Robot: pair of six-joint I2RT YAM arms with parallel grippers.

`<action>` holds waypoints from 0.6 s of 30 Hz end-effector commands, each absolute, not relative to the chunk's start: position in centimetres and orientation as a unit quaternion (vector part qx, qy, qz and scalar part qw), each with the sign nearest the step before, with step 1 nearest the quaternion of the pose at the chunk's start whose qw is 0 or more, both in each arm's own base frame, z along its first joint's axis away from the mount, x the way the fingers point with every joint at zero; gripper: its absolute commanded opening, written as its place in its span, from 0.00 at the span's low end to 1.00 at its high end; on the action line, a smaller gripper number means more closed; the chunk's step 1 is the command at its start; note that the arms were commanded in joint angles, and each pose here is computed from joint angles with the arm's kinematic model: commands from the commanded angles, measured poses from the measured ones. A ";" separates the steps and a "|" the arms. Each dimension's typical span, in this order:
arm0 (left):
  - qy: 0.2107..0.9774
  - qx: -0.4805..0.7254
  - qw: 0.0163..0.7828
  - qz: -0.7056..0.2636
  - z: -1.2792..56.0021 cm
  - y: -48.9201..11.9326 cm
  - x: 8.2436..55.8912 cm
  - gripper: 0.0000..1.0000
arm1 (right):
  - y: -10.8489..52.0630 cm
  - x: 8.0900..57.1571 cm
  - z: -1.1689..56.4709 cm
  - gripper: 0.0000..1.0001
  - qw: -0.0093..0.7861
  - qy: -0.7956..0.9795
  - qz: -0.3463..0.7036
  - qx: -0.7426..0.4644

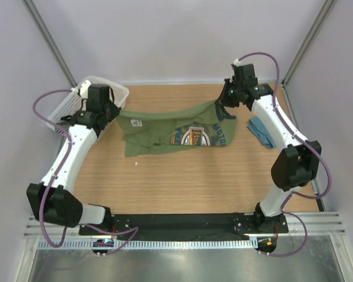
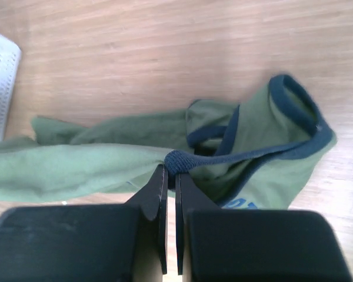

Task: Fold and stack the tank tops
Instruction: Flatten the tank top out

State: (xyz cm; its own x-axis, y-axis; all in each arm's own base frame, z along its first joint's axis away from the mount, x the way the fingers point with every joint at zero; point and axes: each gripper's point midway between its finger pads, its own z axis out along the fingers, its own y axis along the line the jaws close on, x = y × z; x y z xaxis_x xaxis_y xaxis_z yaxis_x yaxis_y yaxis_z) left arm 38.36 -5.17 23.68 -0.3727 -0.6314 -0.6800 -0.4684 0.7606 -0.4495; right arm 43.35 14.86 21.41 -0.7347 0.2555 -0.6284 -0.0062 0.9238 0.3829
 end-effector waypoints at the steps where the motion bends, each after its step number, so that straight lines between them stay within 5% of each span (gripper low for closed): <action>1: 0.802 -0.347 0.474 -0.103 29.4 -3.9 39.6 0.00 | 14.7 44.9 28.8 0.01 0.404 0.890 0.204 0.066; 10: 0.659 -0.281 0.668 -0.202 48.8 -2.7 29.4 0.00 | 15.3 36.1 43.1 0.01 0.552 0.778 0.298 -0.019; 18: 0.553 -0.227 0.756 -0.266 55.1 -1.9 18.3 0.00 | 13.2 22.5 51.2 0.01 0.679 0.645 0.340 -0.084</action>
State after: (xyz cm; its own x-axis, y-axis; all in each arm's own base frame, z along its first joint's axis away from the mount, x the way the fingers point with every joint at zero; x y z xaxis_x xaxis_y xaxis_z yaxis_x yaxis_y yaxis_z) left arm 17.62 -1.54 55.00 0.2488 -0.6806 -0.6891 0.1381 0.7292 -0.6703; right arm 25.05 13.63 48.23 -0.2034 0.3484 -0.9150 -0.4969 0.7685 0.4031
